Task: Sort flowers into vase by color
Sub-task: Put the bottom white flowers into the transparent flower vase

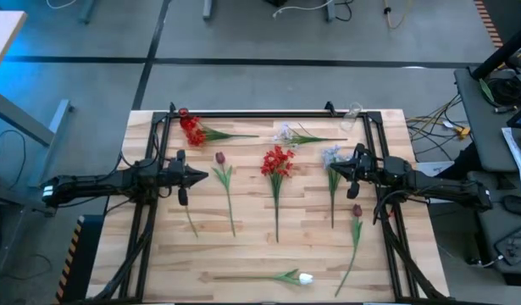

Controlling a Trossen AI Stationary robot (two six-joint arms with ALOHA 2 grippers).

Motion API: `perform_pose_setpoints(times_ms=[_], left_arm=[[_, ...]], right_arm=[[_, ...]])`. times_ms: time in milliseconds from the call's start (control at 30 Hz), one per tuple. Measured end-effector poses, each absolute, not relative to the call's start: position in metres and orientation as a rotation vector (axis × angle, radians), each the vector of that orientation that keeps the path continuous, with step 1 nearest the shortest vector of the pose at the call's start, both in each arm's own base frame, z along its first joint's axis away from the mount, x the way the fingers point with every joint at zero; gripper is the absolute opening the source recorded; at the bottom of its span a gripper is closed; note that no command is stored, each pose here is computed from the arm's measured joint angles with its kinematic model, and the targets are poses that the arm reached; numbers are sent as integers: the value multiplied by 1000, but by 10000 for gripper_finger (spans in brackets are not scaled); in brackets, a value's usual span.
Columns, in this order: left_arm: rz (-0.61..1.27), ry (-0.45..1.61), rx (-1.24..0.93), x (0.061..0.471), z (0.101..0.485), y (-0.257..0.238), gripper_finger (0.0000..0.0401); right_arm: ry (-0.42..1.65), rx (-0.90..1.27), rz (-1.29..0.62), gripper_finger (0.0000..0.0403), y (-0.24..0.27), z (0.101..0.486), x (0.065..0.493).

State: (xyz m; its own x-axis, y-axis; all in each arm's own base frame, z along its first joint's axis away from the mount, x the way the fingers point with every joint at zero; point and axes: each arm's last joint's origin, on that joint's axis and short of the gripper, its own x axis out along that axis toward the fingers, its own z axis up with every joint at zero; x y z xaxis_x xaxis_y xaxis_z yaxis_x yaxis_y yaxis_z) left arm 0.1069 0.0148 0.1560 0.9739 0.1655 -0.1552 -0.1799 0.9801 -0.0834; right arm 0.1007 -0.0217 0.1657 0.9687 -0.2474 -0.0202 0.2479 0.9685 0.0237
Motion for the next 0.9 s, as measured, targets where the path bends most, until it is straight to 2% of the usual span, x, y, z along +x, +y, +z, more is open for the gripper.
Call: perform_pose_setpoints(times_ms=[167, 300, 533, 800, 900], left_arm=[[174, 147, -97, 107, 156, 15, 0], [174, 144, -94, 107, 157, 15, 0], [172, 63, -90, 108, 164, 15, 0], [172, 13, -101, 108, 169, 15, 0], [172, 15, -117, 108, 169, 15, 0]], right_arm=[[-87, 81, -247, 9, -22, 175, 101], [-28, 214, -257, 9, -22, 176, 102], [253, 351, -473, 9, -27, 161, 103], [540, 507, -572, 10, -27, 162, 111], [660, 518, -570, 22, -23, 164, 117]])
